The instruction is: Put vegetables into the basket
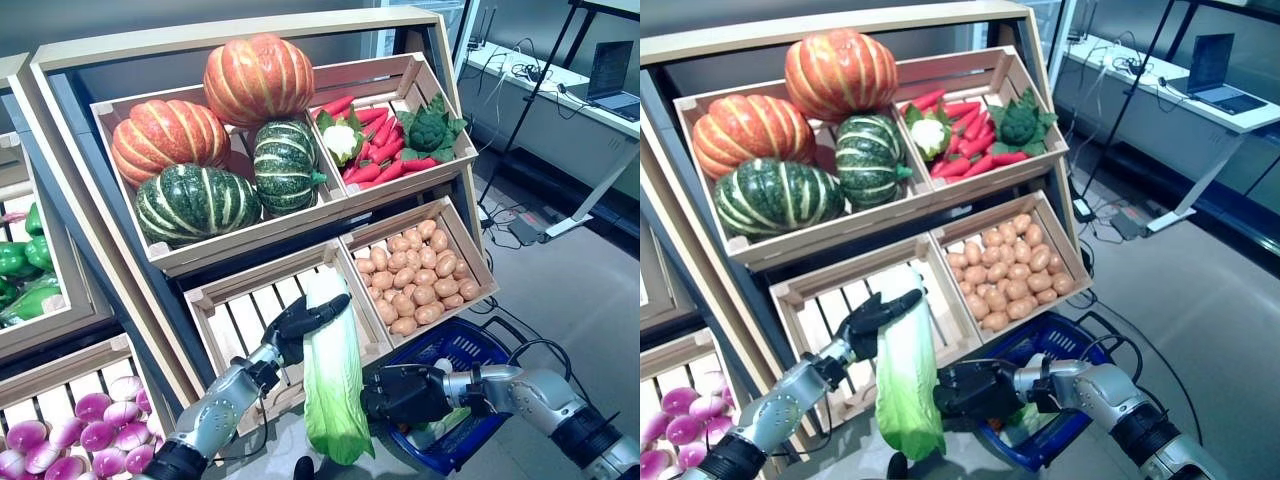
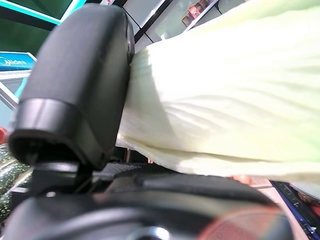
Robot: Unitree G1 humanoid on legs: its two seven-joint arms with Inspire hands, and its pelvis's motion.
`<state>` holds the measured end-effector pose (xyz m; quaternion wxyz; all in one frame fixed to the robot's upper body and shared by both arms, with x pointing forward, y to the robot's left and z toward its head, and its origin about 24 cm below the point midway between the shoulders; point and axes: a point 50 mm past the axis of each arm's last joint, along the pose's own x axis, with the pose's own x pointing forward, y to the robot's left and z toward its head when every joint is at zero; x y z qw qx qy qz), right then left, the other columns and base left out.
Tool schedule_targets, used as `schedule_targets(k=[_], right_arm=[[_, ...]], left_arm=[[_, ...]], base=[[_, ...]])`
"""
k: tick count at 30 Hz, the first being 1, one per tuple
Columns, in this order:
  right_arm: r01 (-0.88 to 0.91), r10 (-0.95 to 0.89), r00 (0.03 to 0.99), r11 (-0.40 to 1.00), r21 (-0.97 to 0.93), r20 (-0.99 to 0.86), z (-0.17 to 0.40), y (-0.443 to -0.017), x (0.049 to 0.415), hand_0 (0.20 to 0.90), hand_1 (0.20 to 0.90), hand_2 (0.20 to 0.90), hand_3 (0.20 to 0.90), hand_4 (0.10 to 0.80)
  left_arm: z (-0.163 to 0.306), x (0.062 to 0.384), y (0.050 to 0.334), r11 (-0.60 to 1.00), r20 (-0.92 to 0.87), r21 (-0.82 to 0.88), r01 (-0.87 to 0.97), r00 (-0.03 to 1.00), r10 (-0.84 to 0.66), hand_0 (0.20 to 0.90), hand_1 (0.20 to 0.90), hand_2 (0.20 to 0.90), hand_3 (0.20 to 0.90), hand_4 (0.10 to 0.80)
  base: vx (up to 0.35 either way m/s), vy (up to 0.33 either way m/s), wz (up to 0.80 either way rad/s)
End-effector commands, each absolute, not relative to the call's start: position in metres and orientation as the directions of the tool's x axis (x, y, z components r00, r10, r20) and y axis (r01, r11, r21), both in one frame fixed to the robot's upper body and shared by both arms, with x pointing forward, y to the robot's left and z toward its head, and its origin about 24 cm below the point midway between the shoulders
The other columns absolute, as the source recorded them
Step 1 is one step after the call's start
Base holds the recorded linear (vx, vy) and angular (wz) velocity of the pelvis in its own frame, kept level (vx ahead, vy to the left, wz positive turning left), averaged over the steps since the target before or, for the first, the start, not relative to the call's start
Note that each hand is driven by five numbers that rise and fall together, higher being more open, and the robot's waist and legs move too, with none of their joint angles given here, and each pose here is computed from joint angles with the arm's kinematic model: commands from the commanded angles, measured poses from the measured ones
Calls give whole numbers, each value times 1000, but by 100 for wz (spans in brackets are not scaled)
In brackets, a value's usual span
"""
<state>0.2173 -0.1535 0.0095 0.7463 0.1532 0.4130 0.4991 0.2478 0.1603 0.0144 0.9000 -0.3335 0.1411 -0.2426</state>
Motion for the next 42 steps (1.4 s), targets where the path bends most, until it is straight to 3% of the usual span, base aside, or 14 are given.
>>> schedule_targets(k=[1, 3, 6, 13, 25, 33, 38, 42], right_arm=[[-737, 976, 152, 6, 676, 157, 81, -85, 230, 900, 900, 900, 900, 800], [-727, 946, 279, 94, 680, 168, 81, -103, 238, 900, 900, 900, 900, 800], [-717, 911, 366, 144, 682, 192, 83, -117, 244, 900, 900, 900, 900, 800], [-718, 863, 429, 146, 681, 268, 90, -129, 252, 900, 900, 900, 900, 800], [-720, 937, 214, -39, 693, 275, 80, -106, 232, 900, 900, 900, 900, 800], [-702, 966, 57, -140, 699, 251, 70, -105, 221, 900, 900, 900, 900, 800], [-733, 954, -24, -219, 644, 298, 74, -114, 223, 900, 900, 900, 900, 800], [-770, 909, -164, -361, 526, 384, 85, -117, 221, 900, 900, 900, 900, 800]], left_arm=[[57, 275, 119, 490, 197, -676, 551, 775, -600, 300, 300, 300, 300, 400], [56, 274, 125, 496, 200, -676, 545, 784, -588, 300, 300, 300, 300, 400], [57, 273, 128, 504, 199, -675, 539, 791, -579, 300, 300, 300, 300, 400], [56, 276, 132, 523, 196, -663, 535, 798, -569, 300, 300, 300, 300, 400], [50, 274, 125, 454, 199, -702, 548, 764, -614, 300, 300, 300, 300, 400], [36, 266, 126, 371, 200, -621, 690, 597, -777, 300, 300, 300, 300, 400], [24, 270, 145, 413, 162, -651, 637, 648, -744, 300, 300, 300, 300, 400], [16, 267, 151, 419, 152, -652, 632, 650, -745, 300, 300, 300, 300, 400]], base=[[0, 0, 0], [0, 0, 0], [-7, -5, -1], [-3, -3, -1], [0, 0, 0], [9, -7, -5], [6, -1, -1], [0, 0, 0]])
